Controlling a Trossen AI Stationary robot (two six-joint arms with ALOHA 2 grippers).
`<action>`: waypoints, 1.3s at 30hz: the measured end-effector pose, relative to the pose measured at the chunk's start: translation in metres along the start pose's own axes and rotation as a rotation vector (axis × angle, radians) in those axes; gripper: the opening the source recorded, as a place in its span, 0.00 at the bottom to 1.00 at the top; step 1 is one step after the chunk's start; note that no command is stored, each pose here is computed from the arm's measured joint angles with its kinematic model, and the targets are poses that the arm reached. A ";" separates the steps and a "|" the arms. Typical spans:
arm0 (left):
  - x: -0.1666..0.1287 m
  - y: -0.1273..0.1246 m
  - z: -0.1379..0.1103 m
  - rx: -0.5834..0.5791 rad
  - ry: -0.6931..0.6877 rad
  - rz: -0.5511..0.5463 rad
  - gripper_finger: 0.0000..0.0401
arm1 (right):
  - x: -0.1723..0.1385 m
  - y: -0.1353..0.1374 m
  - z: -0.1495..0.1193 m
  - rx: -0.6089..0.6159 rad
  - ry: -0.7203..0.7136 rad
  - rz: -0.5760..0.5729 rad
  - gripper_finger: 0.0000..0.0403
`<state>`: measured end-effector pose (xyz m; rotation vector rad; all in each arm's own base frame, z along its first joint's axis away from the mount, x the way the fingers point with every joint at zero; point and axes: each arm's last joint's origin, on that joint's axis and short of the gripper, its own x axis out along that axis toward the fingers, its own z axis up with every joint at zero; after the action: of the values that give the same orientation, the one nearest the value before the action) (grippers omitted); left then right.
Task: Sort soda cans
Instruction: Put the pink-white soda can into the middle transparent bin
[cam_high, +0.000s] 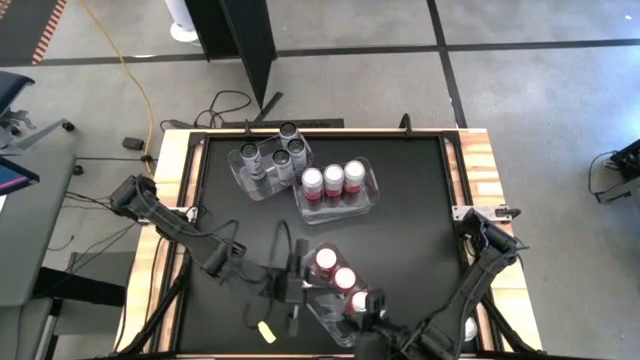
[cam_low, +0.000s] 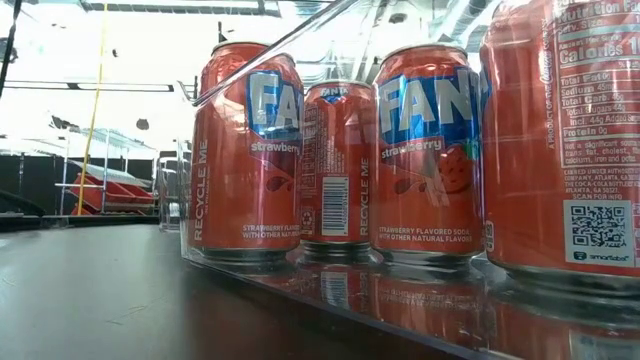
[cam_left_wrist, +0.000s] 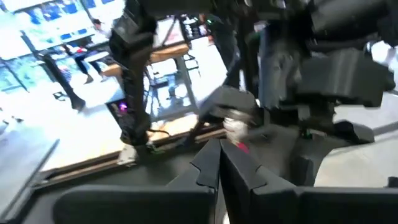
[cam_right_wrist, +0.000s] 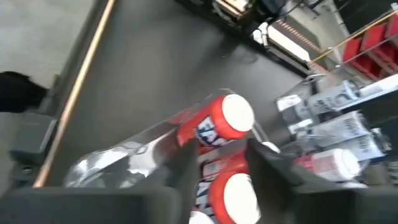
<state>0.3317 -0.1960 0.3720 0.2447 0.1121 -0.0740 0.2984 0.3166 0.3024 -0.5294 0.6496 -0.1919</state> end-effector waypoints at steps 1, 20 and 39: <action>-0.004 0.003 0.003 0.003 -0.005 0.012 0.01 | 0.000 0.000 0.001 0.005 -0.006 -0.003 0.21; -0.115 0.072 -0.024 -0.177 -0.188 0.186 0.00 | 0.038 -0.066 0.069 -0.032 -0.577 0.350 0.00; -0.141 0.063 -0.098 -0.204 -0.133 0.174 0.00 | -0.100 -0.170 -0.133 0.285 -0.306 0.186 0.00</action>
<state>0.1873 -0.1024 0.3090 0.0447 -0.0345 0.0937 0.1360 0.1512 0.3548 -0.2152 0.3613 -0.0246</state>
